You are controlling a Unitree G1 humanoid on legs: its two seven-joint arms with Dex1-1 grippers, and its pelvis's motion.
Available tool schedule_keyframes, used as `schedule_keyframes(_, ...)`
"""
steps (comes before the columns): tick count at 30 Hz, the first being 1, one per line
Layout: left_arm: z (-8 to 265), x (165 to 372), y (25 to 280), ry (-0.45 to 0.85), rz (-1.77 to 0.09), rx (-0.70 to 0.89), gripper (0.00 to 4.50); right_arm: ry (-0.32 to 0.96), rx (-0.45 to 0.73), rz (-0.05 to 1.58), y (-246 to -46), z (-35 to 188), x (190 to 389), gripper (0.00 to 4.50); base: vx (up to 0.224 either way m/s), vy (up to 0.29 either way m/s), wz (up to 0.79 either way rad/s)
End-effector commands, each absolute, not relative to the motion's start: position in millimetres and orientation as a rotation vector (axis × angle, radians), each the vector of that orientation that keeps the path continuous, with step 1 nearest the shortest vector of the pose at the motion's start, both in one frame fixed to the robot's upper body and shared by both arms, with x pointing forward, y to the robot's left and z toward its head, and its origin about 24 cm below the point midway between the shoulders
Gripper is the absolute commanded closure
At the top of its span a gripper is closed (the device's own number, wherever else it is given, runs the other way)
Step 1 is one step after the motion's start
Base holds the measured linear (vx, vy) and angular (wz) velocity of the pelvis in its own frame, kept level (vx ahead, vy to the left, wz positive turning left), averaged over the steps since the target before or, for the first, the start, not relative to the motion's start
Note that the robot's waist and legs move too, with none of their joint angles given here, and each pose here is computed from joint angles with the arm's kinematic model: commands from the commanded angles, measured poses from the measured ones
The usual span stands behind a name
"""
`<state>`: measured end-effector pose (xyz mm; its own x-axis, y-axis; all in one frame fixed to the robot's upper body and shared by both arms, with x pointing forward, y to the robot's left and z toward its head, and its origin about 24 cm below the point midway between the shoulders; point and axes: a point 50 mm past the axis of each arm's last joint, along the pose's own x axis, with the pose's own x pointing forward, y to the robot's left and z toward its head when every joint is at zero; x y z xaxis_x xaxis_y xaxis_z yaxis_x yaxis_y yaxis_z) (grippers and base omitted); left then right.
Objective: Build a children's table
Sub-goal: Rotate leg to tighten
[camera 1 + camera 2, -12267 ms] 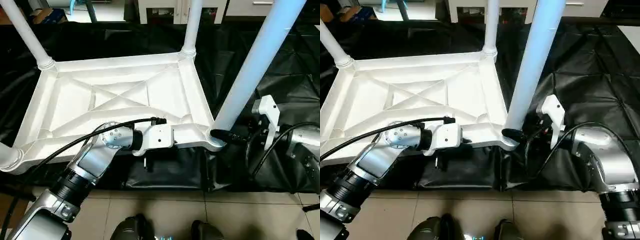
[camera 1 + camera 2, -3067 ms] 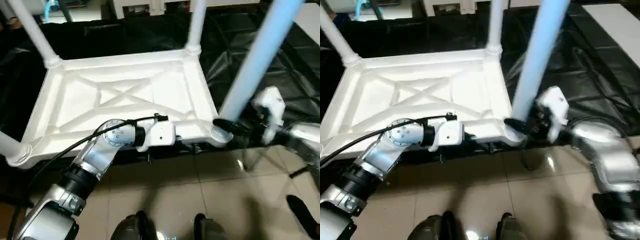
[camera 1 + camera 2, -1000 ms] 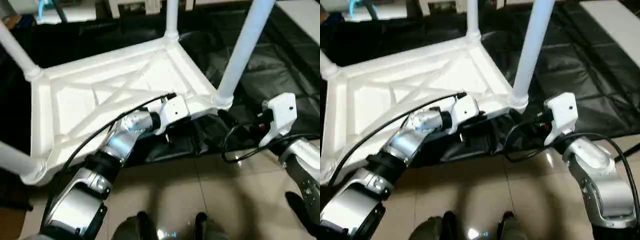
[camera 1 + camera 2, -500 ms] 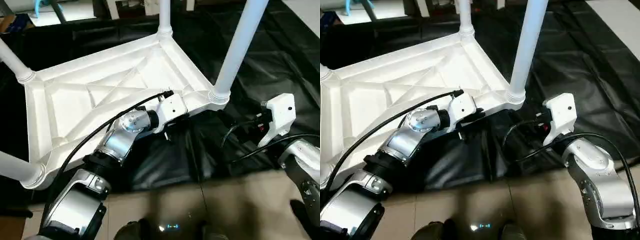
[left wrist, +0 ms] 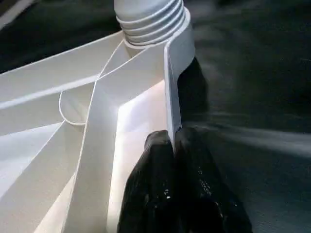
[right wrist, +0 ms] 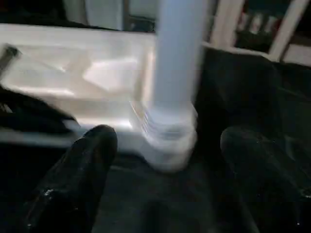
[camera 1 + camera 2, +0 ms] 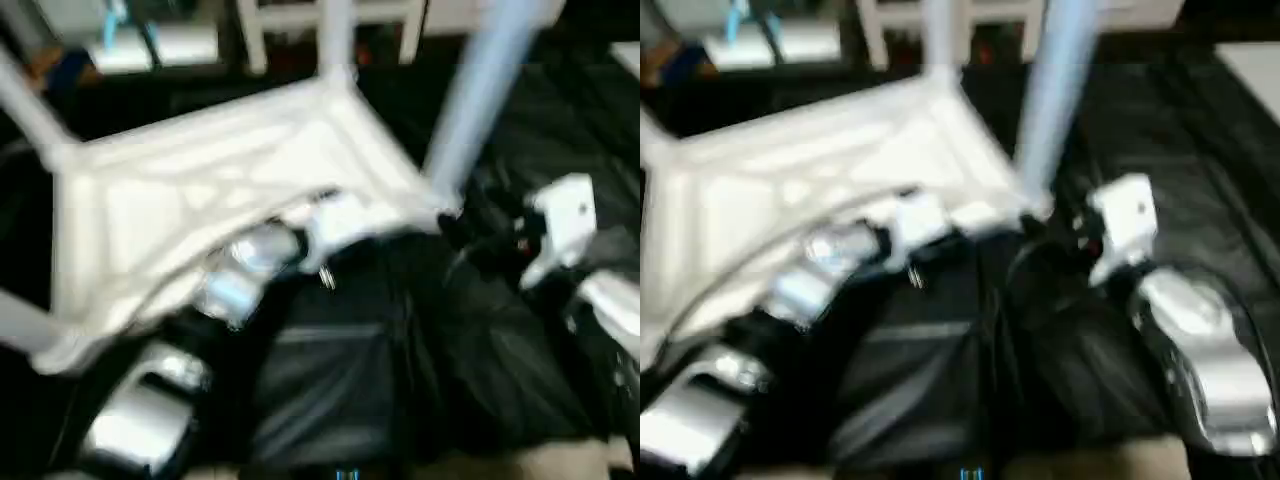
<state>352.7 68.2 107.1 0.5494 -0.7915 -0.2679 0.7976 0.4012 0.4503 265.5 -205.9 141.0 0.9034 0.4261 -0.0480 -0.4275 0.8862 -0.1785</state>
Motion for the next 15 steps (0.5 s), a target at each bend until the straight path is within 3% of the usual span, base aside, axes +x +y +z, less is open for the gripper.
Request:
schedule_keyframes(1,121.6,344.0,48.8,-0.092,-1.098,0.568,4.5,-0.02,-0.178,0.452,-206.7,144.9,264.0,0.67,-0.186,-0.032,0.11)
schedule_keyframes(7,108.4,334.3,63.0,-0.041,-1.204,0.582,4.5,-0.053,-0.152,0.563,-197.0,148.3,252.9,0.67,-0.023,-0.036,0.12)
schedule_keyframes(15,101.0,321.9,73.1,0.014,-1.307,0.575,4.5,-0.072,-0.153,0.546,-218.8,162.5,252.7,0.67,-0.064,0.012,0.12)
